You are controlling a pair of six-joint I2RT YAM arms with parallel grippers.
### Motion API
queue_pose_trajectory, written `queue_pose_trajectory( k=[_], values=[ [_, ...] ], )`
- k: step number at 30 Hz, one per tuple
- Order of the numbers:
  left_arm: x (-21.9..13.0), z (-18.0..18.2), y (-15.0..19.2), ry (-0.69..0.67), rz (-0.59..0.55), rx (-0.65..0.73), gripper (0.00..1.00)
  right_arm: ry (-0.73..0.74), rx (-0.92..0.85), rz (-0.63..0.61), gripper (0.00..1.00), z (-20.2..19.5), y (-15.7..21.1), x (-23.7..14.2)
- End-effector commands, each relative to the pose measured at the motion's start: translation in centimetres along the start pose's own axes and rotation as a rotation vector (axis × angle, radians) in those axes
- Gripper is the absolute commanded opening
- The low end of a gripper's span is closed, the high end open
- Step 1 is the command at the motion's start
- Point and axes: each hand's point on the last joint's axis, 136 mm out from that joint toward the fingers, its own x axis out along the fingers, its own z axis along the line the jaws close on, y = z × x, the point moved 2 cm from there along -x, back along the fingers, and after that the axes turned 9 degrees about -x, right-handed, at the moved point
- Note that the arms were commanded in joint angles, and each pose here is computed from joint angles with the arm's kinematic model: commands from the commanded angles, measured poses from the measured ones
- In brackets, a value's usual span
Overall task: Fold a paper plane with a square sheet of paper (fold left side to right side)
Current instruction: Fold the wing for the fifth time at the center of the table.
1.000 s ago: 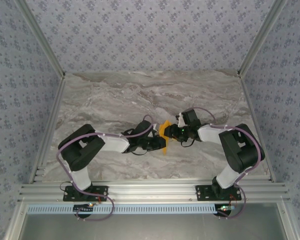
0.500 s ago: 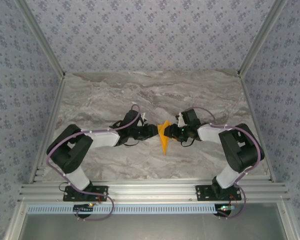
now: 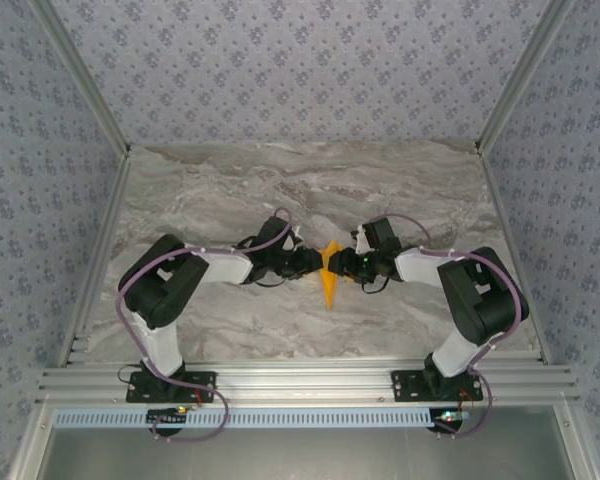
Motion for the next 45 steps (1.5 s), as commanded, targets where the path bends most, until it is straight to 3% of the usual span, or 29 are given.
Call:
queue_pose_trajectory(
  k=[1, 4, 9, 19, 29, 45],
  values=[
    [0.4, -1.1, -0.4, 0.034, 0.008, 0.028, 0.19, 0.083, 0.041, 0.084, 0.48, -2.3, 2.3, 1.0],
    [0.4, -0.7, -0.6, 0.009, -0.002, 0.038, 0.08, 0.052, 0.041, 0.07, 0.49, -1.7, 1.8, 0.7],
    [0.4, -0.7, -0.8, -0.009, -0.004, 0.068, 0.0, -0.01, 0.022, 0.004, 0.55, -0.4, -0.2, -1.1],
    [0.8, -0.9, -1.0, -0.016, 0.007, 0.109, 0.0, -0.142, 0.024, -0.107, 0.7, 2.1, -4.3, -3.4],
    [0.9, -0.6, -1.0, -0.02, 0.009, 0.112, 0.0, -0.121, 0.055, -0.097, 0.72, 1.8, -6.2, -1.7],
    [0.9, -0.4, -1.1, -0.029, 0.007, 0.111, 0.0, -0.018, 0.077, -0.013, 0.73, 0.1, -5.5, 0.8]
  ],
)
